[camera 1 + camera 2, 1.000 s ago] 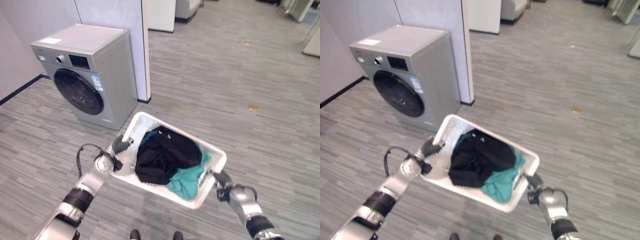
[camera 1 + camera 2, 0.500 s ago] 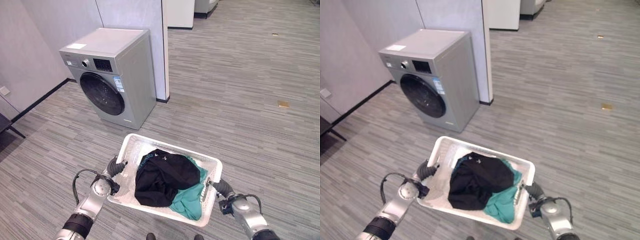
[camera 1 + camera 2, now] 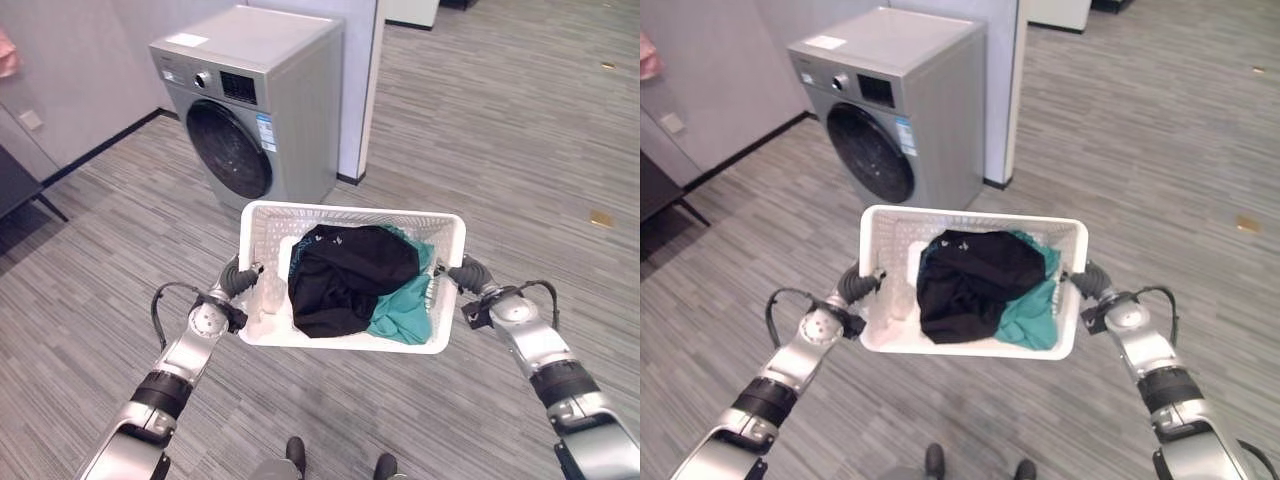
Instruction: Grab the laundry basket,head to the washer,open it,put in the laundry and shut it.
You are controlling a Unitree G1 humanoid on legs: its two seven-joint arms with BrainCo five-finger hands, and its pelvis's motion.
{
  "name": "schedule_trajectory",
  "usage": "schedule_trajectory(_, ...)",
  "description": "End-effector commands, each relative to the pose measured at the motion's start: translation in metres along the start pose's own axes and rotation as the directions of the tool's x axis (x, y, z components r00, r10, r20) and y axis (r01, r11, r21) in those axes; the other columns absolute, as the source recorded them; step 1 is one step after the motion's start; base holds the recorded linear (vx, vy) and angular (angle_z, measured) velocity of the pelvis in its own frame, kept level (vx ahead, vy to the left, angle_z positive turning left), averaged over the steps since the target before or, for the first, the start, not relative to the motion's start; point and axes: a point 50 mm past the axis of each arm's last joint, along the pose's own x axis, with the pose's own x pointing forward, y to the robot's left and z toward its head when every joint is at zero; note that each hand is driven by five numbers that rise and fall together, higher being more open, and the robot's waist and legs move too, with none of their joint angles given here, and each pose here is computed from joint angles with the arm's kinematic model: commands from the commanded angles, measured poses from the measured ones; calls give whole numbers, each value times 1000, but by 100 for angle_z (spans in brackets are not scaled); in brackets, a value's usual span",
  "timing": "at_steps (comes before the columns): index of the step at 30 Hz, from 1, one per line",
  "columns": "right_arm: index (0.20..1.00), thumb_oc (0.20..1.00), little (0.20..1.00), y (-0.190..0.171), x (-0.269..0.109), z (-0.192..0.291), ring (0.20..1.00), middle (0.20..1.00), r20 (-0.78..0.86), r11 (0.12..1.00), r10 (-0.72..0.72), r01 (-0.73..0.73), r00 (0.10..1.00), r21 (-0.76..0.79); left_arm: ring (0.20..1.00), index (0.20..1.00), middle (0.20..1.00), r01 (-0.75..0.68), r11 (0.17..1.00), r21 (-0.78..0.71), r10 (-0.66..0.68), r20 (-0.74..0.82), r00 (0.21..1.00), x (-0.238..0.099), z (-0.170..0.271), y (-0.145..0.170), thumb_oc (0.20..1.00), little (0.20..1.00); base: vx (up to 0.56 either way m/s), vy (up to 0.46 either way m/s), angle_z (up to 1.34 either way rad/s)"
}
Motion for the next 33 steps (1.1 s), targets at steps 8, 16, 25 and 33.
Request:
schedule_trajectory(8, 200, 200, 200, -90, -12, 38, 200, 200, 113, 970, -242, 244, 964, -12, 200, 200, 200, -253, 964, 83, 252, 13, 968, 7, 8, 93, 200, 200, 306, 112, 73)
schedule_trajectory(16, 200, 200, 200, -122, -54, -20, 200, 200, -39, 935, -353, 354, 935, 30, 200, 200, 200, -216, 974, 61, 218, -27, 975, -1, -7, 81, 200, 200, 463, -5, 60)
schedule_trajectory(25, 200, 200, 200, -117, -57, -18, 200, 200, -6, 920, -385, 384, 923, 77, 200, 200, 200, -247, 969, 31, 248, -39, 968, -2, -8, 87, 200, 200, 314, -56, -23)
schedule_trajectory(33, 200, 200, 200, -116, -53, 1, 200, 200, 76, 938, -346, 344, 935, 37, 200, 200, 200, -291, 955, 50, 292, -8, 956, -2, -2, 105, 200, 200, 239, 271, -23)
